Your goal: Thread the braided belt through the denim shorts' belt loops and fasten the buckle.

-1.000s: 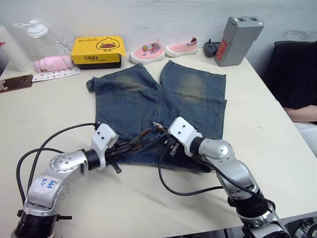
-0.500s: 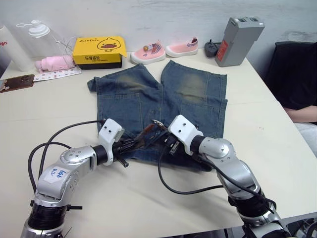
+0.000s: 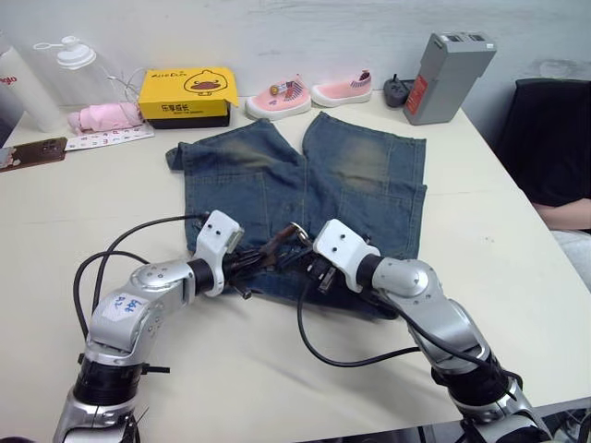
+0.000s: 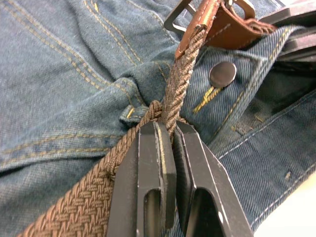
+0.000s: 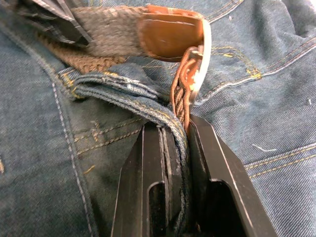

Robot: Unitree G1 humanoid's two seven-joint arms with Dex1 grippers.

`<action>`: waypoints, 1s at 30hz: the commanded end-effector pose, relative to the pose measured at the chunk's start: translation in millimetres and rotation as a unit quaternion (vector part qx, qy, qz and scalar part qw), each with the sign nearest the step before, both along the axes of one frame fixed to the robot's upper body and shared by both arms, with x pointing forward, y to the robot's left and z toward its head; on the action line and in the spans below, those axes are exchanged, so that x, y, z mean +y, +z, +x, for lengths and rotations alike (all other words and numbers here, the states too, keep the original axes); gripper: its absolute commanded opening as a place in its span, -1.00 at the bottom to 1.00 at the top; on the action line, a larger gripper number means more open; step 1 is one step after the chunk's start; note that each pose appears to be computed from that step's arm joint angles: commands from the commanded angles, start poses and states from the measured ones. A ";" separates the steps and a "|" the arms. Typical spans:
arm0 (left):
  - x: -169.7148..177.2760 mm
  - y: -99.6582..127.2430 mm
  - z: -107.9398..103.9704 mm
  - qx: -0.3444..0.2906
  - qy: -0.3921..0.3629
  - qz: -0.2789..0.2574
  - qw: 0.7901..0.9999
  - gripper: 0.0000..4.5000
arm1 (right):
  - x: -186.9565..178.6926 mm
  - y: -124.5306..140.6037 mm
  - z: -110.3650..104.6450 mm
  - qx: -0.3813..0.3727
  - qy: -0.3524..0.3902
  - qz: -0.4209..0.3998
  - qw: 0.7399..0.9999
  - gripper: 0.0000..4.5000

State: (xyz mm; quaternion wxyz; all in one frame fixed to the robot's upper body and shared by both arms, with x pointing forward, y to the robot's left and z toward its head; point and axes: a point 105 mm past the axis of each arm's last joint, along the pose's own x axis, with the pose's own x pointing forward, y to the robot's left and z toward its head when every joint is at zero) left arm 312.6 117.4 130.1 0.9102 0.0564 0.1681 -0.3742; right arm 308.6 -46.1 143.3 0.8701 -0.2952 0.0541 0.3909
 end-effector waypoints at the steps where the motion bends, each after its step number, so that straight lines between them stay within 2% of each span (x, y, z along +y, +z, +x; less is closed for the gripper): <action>1: -19.9 0.9 1.0 -0.005 -0.034 0.000 0.999 -1.00 | 19.4 9.0 -16.7 -0.016 0.066 0.000 0.998 -0.98; 12: -2.9 -11.8 -5.9 0.014 -0.016 0.020 1.000 -1.00 | 9.3 20.0 -4.9 0.003 0.008 0.065 0.998 -0.98; 30: 21.0 -38.3 -8.0 0.059 0.042 0.078 0.994 -1.00 | 0.1 30.4 -1.5 0.022 -0.018 0.115 0.993 -0.98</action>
